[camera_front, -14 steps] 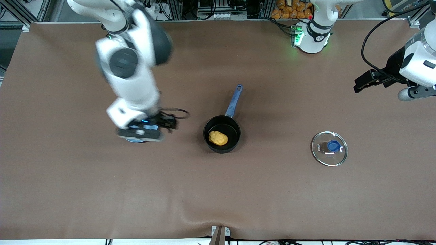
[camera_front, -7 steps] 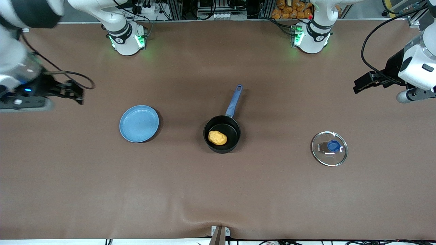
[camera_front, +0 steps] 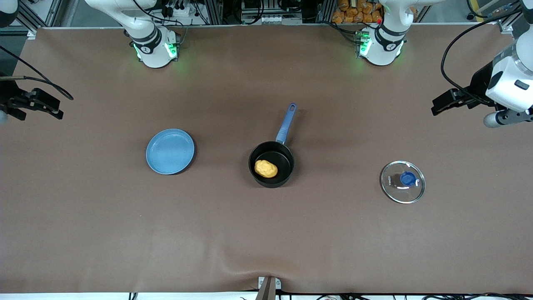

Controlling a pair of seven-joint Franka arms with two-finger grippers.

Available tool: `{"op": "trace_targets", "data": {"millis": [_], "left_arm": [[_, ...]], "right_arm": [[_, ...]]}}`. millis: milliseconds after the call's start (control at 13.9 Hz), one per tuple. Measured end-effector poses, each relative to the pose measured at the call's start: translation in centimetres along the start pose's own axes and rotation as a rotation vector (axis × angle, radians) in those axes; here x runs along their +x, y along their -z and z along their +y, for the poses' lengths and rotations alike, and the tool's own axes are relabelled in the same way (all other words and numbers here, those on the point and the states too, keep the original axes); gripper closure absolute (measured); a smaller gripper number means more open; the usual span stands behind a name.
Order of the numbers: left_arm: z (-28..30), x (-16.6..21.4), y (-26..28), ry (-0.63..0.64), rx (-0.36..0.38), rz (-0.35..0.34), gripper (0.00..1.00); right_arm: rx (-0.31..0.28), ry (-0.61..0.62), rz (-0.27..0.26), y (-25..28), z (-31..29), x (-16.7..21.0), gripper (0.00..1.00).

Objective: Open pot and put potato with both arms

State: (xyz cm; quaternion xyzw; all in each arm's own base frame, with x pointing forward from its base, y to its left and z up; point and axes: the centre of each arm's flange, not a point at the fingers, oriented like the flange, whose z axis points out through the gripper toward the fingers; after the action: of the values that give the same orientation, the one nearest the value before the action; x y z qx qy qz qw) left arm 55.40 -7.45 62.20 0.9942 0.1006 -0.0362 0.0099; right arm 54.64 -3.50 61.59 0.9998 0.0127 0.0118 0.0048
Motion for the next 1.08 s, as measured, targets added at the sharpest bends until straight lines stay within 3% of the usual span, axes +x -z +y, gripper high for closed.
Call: {"op": "trace_targets", "data": {"millis": [503,1078], "left_arm": [[0.1,0.4,0.4,-0.010,-0.012,0.034,0.00],[-0.8,0.7,0.9,-0.060,0.021,0.058,0.00]], "right_arm": [[-0.007,0.001,0.081,3.1,0.0,0.5,0.00],[-0.009,0.002,0.090,2.8,0.0,1.3,0.00]]}}
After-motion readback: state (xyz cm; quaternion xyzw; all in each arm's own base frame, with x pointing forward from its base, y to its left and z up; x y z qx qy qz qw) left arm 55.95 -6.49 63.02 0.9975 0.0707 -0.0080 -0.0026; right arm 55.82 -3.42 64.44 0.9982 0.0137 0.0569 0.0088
